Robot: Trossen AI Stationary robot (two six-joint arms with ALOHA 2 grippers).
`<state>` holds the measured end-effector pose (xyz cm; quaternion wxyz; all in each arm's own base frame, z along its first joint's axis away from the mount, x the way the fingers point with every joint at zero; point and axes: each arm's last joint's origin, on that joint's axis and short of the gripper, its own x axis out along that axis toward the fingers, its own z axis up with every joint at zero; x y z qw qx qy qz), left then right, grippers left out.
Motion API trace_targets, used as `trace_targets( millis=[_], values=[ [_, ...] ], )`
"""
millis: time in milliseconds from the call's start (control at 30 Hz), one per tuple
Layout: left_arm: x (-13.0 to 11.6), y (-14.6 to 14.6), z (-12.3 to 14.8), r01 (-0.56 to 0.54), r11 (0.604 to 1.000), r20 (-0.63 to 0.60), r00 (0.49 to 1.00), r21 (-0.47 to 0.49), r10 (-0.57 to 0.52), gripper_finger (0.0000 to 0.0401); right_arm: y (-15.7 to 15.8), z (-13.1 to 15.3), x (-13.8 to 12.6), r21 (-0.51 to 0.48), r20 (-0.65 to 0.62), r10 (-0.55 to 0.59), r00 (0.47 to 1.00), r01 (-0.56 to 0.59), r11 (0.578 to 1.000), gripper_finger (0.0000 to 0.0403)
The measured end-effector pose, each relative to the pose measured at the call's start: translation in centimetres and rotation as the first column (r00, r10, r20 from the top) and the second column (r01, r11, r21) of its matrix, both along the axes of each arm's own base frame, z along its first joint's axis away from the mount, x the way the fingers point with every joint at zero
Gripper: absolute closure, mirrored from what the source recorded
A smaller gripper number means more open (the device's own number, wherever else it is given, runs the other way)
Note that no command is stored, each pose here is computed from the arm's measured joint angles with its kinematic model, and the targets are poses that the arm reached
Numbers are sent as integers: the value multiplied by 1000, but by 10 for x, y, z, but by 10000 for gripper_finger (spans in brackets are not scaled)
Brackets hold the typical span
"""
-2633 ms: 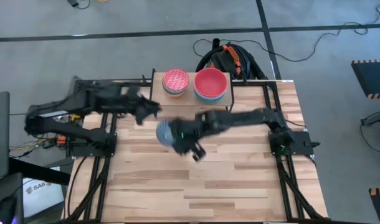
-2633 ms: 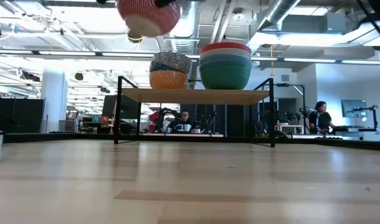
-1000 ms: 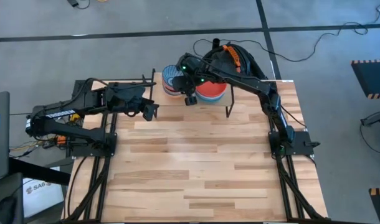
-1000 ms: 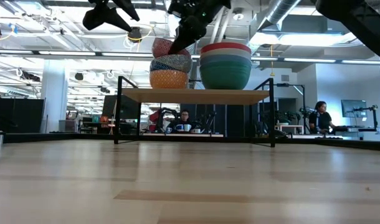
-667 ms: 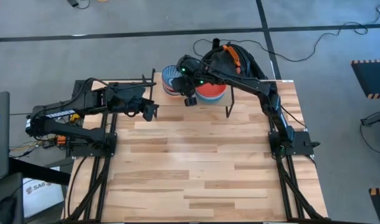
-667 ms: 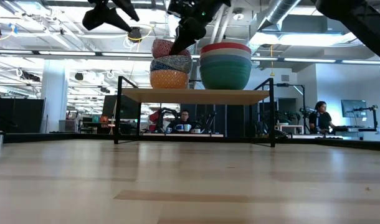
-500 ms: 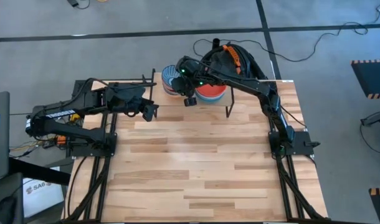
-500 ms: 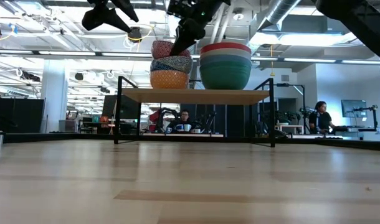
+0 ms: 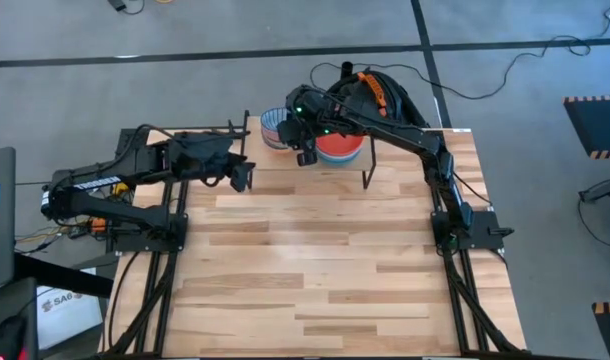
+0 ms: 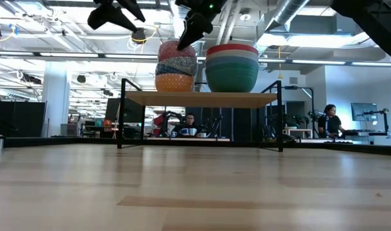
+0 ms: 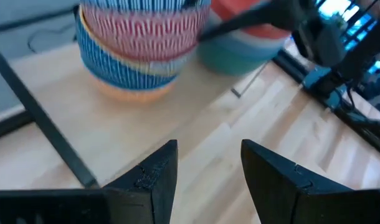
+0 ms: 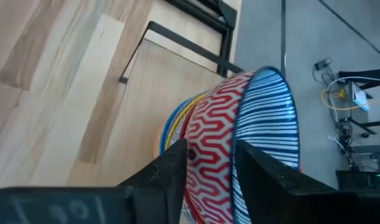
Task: Place and stack bowls onto a shelf
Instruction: Stack the dark blue patterned bowl on top of the red patterned bowl on the shelf
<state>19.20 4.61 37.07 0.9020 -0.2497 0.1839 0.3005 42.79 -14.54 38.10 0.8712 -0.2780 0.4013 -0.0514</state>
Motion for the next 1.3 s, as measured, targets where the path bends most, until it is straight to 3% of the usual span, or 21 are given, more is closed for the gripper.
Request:
trace_targets(
  millis=[433, 567, 833, 1300],
  values=[
    [13, 6, 15, -43, 969, 72, 997, 245, 26, 241, 14, 3, -1, -50, -28, -20, 999, 19, 999, 204],
    [25, 13, 6, -44, 968, 29, 999, 247, 37, 241, 21, 15, -6, -81, -11, -18, 1000, 17, 997, 204],
    [42, 27, 2, -81, 947, 35, 997, 310, 74, 241, 24, 11, -12, 20, -32, -64, 997, 65, 998, 204],
    [34, 49, -7, -82, 965, -34, 995, 251, 93, 241, 18, 2, -11, 52, -62, -73, 995, 77, 996, 204]
  ],
)
